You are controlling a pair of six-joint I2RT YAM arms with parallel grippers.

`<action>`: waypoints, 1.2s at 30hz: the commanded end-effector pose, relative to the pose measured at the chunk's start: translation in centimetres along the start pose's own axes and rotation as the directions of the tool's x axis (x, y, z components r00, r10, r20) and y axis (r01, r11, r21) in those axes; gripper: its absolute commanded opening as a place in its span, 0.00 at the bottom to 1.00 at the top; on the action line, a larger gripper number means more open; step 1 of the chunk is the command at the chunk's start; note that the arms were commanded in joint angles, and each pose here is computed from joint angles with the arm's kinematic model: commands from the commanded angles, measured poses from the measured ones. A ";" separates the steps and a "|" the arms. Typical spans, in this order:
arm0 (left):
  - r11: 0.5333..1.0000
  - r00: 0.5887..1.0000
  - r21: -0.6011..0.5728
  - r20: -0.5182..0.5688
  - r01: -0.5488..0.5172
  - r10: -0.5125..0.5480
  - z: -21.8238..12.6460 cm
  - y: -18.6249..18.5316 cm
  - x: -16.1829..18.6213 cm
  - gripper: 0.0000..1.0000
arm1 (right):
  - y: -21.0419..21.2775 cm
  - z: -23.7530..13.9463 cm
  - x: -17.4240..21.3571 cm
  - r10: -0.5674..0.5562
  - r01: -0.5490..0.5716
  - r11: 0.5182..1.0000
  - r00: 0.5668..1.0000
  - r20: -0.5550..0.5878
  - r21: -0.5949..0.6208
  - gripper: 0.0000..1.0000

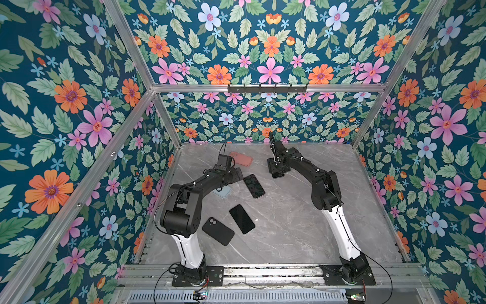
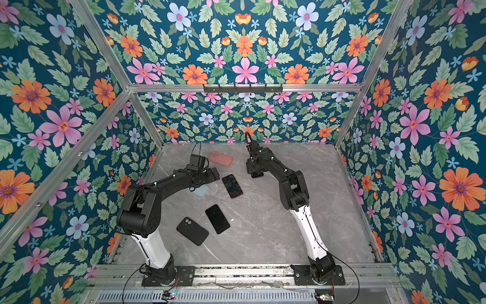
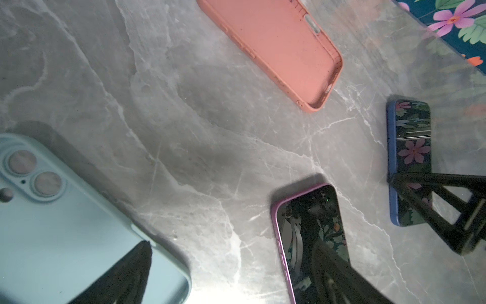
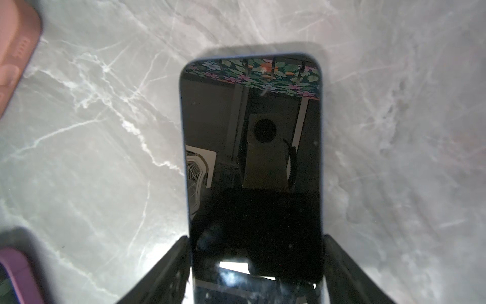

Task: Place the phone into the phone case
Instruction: 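Close the right gripper on the black phone and lift it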

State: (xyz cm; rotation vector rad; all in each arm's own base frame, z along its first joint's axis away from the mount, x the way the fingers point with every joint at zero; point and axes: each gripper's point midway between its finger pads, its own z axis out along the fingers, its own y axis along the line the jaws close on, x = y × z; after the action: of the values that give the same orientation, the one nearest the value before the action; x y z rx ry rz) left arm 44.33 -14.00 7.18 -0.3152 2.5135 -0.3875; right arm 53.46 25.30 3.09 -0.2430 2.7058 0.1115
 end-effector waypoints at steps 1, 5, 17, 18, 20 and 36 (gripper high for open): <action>1.000 1.000 0.010 0.018 0.008 -0.008 -0.4 -0.2 -0.4 0.97 | -0.4 -0.3 1.9 0.016 -0.015 1.000 0.997 -0.072 0.014 0.74; 1.000 1.000 0.008 0.017 0.007 -0.007 -0.5 0.0 -0.3 0.97 | -0.5 -0.8 1.9 0.017 -0.016 1.000 0.998 -0.067 0.019 0.72; 1.000 1.000 0.020 0.012 0.006 -0.006 -0.9 -0.1 0.1 0.97 | -1.3 -3.3 3.0 0.046 -0.045 0.999 0.998 -0.032 0.024 0.68; 1.000 1.000 0.024 0.012 0.004 -0.005 -1.0 -0.2 0.0 0.97 | -1.4 -3.6 3.2 0.048 -0.047 0.999 0.998 -0.030 0.024 0.68; 1.000 1.000 0.024 0.012 0.004 -0.005 -1.0 -0.2 0.1 0.97 | -1.6 -4.1 3.8 0.055 -0.055 0.998 0.998 -0.028 0.023 0.68; 0.998 1.000 0.059 0.010 0.017 -0.018 -1.4 -0.8 0.2 0.96 | -4.3 -8.6 14.0 0.101 -0.096 0.993 0.991 -0.082 0.064 0.68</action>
State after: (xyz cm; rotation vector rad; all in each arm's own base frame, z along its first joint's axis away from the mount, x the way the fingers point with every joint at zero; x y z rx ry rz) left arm 43.26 -14.32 7.94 -0.3173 2.5053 -0.4438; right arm 38.68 18.27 4.38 -0.1473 2.8305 0.0417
